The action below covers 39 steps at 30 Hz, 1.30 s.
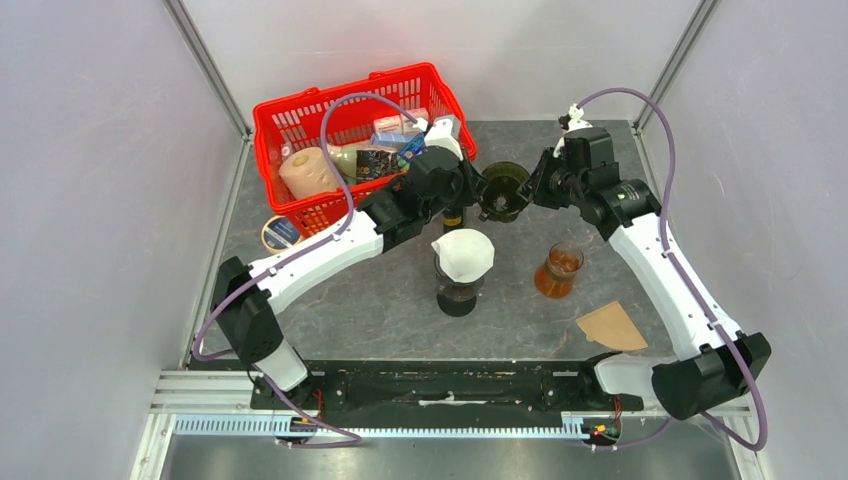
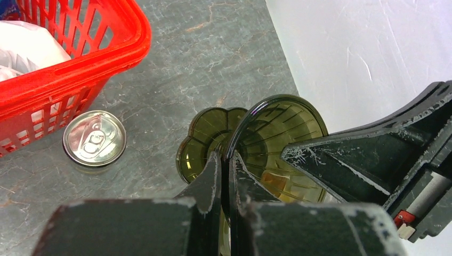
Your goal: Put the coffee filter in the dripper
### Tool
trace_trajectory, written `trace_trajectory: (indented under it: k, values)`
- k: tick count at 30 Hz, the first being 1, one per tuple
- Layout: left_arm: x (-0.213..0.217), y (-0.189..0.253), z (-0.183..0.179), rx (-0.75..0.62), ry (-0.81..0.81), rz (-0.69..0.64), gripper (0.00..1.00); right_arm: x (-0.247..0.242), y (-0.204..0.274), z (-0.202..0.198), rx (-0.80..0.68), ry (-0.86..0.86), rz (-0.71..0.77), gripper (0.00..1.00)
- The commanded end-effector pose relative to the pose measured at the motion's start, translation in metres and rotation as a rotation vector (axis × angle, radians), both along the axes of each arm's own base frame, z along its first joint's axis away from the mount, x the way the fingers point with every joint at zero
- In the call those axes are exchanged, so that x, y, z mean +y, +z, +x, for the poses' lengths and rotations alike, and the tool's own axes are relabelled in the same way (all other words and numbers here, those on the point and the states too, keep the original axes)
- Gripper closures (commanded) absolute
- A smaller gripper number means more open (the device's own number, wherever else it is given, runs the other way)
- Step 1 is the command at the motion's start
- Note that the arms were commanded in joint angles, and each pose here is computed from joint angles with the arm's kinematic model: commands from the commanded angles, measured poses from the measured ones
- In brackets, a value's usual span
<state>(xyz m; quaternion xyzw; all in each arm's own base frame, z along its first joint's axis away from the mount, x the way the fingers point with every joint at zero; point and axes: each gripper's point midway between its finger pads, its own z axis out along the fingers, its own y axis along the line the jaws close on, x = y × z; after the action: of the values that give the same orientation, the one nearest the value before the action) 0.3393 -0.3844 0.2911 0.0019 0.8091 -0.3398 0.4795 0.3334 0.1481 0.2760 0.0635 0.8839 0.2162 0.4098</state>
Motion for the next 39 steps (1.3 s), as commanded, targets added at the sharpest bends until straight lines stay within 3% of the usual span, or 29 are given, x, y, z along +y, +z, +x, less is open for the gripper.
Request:
trace_trajectory:
  k: [1, 5, 7, 12, 18, 29, 39]
  values:
    - [-0.016, 0.053, -0.006, -0.117, -0.100, -0.080, 0.87, -0.004, 0.018, 0.005, -0.045, -0.038, 0.000, 0.87]
    - [-0.020, 0.063, -0.019, -0.159, -0.192, -0.071, 0.30, -0.016, 0.019, 0.005, -0.061, -0.090, -0.028, 0.96]
    - [-0.019, 0.071, -0.025, -0.186, -0.221, -0.076, 0.17, -0.020, 0.020, 0.003, -0.070, -0.110, -0.034, 0.99]
    - [-0.003, 0.089, -0.029, -0.252, -0.204, -0.062, 0.14, -0.032, 0.018, -0.003, -0.047, -0.129, -0.078, 1.00]
    - [0.049, 0.102, -0.021, -0.304, -0.049, -0.040, 0.12, -0.058, 0.002, -0.021, 0.050, -0.164, -0.109, 1.00]
    - [0.154, 0.059, 0.002, -0.266, 0.222, 0.008, 0.10, -0.094, -0.015, -0.068, 0.186, -0.199, -0.103, 1.00]
    - [0.165, 0.021, 0.000, -0.213, 0.240, 0.046, 0.09, -0.110, -0.040, -0.079, 0.284, -0.267, -0.062, 1.00]
